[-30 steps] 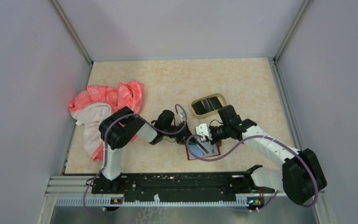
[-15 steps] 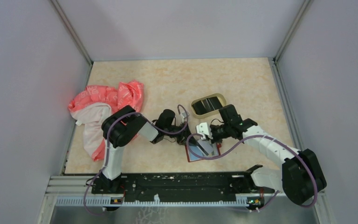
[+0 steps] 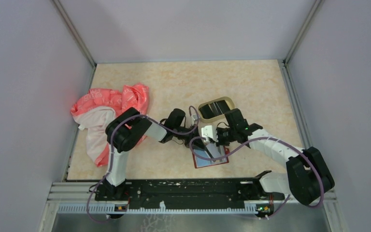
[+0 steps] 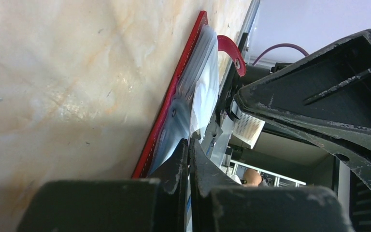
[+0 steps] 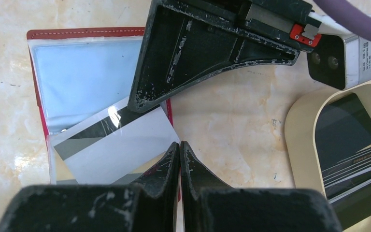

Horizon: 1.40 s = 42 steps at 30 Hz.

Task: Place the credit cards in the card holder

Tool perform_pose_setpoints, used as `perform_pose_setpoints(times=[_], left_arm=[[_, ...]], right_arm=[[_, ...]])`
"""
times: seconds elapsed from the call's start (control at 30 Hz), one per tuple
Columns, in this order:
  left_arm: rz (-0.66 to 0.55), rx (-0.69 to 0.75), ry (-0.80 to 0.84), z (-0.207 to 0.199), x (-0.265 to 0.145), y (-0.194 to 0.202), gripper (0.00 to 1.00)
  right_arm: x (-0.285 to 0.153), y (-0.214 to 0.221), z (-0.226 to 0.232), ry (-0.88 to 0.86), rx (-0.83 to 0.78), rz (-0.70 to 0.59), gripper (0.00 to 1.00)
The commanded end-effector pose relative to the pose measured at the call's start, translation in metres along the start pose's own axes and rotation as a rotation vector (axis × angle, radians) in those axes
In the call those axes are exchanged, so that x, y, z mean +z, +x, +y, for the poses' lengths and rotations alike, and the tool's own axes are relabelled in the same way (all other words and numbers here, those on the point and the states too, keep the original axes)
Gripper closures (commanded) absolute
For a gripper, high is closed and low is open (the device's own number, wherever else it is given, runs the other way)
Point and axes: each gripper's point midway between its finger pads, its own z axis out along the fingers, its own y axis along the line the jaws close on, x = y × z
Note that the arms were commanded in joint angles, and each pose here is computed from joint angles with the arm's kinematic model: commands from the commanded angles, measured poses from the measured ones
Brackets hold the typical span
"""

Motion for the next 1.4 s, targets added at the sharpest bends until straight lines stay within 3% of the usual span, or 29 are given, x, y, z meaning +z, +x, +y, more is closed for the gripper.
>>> perform_pose_setpoints(times=[0.0, 0.63, 0.9, 1.37], left_arm=[[0.056, 0.014, -0.018, 0.010, -0.002, 0.006, 0.96], [0.125, 0.067, -0.091, 0.017, -0.004, -0.001, 0.94], [0.132, 0.075, -0.093, 0.017, -0.003, -0.001, 0.93], [0.148, 0.091, -0.072, 0.014, 0.006, -0.001, 0.91]], right_arm=[[-0.001, -0.003, -0.009, 0.025, -0.042, 0.007, 0.98], [-0.001, -0.005, -0.011, 0.036, -0.036, -0.002, 0.97], [0.015, -0.003, -0.016, 0.086, -0.079, 0.056, 0.96], [0.028, 0.004, -0.006, 0.029, -0.104, 0.093, 0.96]])
